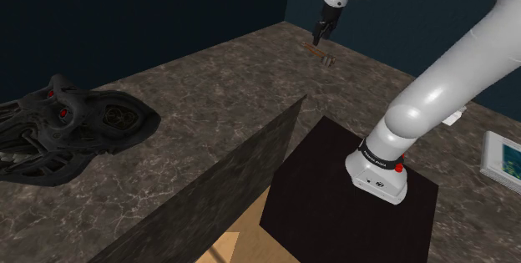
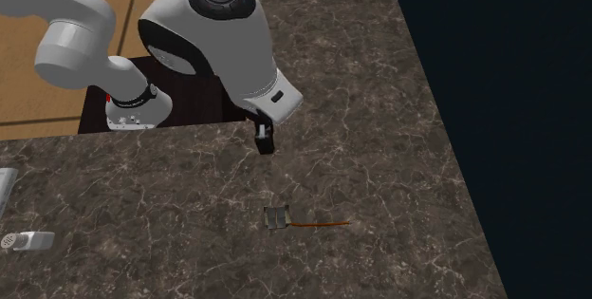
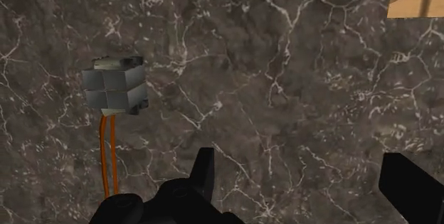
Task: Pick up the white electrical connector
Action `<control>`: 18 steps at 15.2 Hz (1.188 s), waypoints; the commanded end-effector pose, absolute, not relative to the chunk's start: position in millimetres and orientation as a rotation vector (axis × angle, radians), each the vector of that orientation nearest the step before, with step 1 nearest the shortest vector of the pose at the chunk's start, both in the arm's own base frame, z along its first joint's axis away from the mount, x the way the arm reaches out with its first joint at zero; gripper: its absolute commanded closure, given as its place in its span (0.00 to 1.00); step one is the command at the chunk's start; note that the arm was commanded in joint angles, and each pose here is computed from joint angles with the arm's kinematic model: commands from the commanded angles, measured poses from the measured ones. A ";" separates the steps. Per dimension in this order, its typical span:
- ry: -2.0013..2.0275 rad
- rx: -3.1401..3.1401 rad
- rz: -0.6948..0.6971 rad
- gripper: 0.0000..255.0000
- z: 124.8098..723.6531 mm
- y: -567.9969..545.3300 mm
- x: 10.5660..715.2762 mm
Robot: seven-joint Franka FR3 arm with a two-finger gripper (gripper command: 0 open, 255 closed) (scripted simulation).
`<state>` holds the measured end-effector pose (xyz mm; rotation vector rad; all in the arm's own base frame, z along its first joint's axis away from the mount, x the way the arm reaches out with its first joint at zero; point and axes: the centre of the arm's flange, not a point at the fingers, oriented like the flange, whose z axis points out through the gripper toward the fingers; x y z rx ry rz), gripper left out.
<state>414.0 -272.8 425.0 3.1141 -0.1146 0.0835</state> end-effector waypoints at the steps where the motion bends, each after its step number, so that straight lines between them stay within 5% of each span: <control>1: -0.124 3.116 0.085 0.00 413.0 -297.1 421.5; 18: -0.215 3.141 0.095 0.00 308.7 -486.8 480.6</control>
